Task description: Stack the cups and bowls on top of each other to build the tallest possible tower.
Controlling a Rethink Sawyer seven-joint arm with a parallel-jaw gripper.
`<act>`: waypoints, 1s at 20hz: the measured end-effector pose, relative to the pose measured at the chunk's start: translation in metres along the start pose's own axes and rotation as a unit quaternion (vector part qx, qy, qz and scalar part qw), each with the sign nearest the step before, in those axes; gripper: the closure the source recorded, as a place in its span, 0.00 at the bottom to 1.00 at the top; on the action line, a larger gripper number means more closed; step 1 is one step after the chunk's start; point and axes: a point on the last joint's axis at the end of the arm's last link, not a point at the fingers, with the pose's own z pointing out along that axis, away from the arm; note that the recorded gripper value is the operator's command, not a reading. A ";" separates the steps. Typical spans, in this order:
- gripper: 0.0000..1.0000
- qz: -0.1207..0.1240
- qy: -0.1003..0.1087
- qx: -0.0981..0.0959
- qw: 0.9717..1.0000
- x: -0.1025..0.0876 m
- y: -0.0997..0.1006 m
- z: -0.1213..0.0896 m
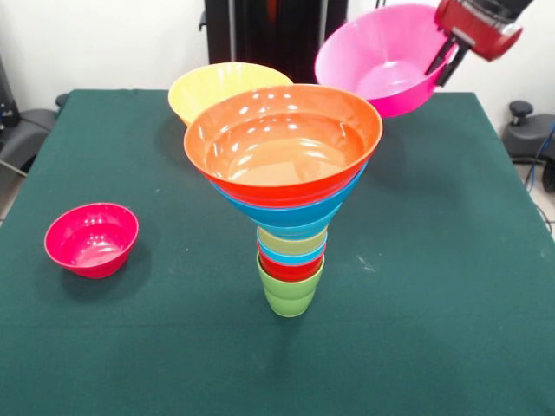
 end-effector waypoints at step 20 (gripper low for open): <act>1.00 0.044 0.026 -0.005 0.999 -0.077 0.014 -0.118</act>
